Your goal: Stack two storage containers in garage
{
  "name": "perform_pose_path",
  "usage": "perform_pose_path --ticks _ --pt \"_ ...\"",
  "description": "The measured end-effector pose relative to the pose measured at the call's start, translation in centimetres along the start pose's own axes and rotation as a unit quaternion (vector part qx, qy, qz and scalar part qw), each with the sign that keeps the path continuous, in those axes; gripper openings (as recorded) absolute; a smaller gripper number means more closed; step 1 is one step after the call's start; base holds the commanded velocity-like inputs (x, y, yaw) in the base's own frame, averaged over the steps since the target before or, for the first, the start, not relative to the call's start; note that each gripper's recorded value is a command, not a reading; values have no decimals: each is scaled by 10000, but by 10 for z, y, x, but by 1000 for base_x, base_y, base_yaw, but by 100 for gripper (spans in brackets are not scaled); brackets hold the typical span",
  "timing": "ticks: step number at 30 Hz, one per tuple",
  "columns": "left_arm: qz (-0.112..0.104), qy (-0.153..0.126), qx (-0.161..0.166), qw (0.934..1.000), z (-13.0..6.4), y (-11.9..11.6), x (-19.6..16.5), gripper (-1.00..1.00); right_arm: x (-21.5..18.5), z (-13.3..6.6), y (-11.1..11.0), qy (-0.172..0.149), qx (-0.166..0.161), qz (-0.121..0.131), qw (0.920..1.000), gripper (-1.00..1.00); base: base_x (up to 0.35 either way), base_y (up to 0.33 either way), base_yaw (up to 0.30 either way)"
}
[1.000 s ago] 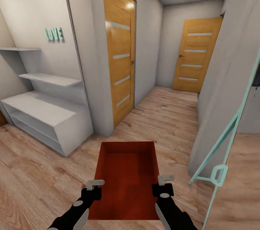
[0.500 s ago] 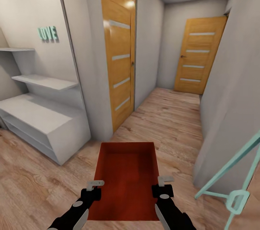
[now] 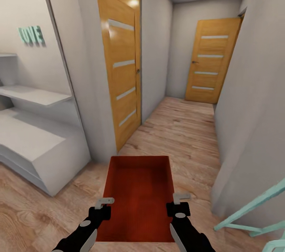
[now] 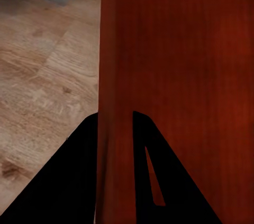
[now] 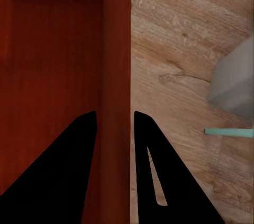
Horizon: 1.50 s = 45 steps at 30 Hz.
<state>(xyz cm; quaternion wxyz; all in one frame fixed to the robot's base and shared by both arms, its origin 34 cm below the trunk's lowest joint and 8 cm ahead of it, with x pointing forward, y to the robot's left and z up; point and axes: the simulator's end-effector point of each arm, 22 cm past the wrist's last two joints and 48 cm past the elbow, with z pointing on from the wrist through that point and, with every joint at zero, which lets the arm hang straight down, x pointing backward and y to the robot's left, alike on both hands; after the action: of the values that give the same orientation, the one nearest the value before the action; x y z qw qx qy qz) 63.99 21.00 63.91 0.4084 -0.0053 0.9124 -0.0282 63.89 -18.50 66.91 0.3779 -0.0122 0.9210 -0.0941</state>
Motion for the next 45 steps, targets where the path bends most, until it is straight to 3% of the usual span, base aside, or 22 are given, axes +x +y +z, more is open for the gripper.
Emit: perform_pose_path --ticks 45 --pt "21 -99 -11 9999 -1 2 -6 -100 -3 -1 2 -93 -13 28 10000 -100 342 19 -62"
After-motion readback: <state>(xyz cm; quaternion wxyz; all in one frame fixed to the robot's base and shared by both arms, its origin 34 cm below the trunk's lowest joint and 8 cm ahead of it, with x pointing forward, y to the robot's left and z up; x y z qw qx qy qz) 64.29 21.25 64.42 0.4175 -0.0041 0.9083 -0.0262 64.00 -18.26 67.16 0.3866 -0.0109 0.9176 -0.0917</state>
